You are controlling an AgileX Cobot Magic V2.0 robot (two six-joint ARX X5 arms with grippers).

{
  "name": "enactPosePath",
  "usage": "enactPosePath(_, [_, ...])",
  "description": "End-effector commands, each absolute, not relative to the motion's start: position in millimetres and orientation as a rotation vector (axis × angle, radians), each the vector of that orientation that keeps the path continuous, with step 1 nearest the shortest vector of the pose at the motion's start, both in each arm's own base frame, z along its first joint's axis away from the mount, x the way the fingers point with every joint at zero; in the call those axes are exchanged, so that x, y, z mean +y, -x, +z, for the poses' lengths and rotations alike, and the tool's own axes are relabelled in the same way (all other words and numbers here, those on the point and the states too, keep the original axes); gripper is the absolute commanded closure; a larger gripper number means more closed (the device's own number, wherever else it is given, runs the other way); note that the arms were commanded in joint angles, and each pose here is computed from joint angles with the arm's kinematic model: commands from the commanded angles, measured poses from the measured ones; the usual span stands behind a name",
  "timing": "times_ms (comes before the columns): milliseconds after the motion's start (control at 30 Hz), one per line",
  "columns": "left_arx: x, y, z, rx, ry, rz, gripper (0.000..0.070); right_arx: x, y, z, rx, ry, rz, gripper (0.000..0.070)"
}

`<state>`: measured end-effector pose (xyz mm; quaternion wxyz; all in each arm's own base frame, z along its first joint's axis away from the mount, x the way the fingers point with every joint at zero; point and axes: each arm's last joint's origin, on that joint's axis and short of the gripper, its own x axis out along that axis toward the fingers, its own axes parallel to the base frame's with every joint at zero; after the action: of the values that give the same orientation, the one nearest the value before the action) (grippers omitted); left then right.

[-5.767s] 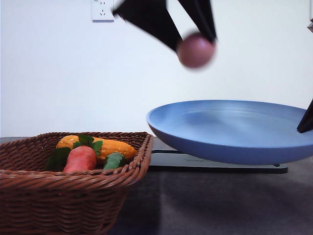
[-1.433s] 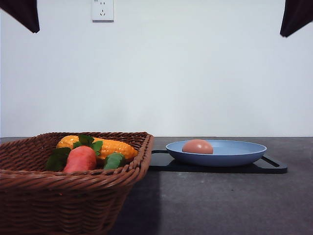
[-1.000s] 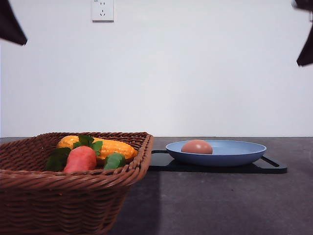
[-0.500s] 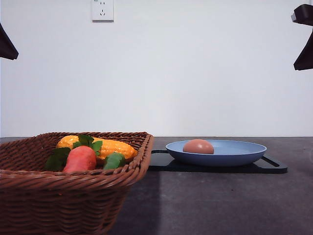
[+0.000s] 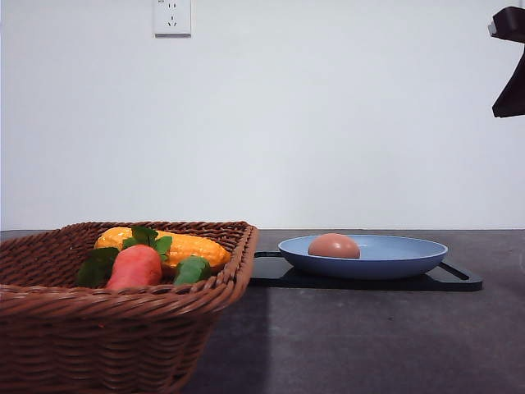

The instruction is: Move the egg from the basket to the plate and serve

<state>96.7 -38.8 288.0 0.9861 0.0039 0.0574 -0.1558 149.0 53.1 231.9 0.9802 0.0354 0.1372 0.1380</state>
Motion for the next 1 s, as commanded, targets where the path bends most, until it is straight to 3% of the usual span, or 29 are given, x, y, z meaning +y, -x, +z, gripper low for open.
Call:
enactPosePath(0, [-32,-86,288,0.038,-0.048,-0.299,0.07,54,-150,235,0.261,-0.067,0.281,0.07])
enactPosePath(233, [-12,-68,255,-0.058,-0.023,-0.124,0.07,54,-150,235,0.261,-0.067,0.281,0.07])
enactPosePath(467, [-4,-80,211,0.025,0.037,0.007,0.07,54,-150,235,0.26,-0.067,0.281,0.07])
enactPosePath(667, [-3,-89,180,0.11,0.057,0.033,0.07,54,-150,235,0.26,-0.067,0.281,0.07])
enactPosePath(967, [-3,-97,151,0.138,0.069,0.034,0.07,54,-150,235,0.26,-0.067,0.281,0.07])
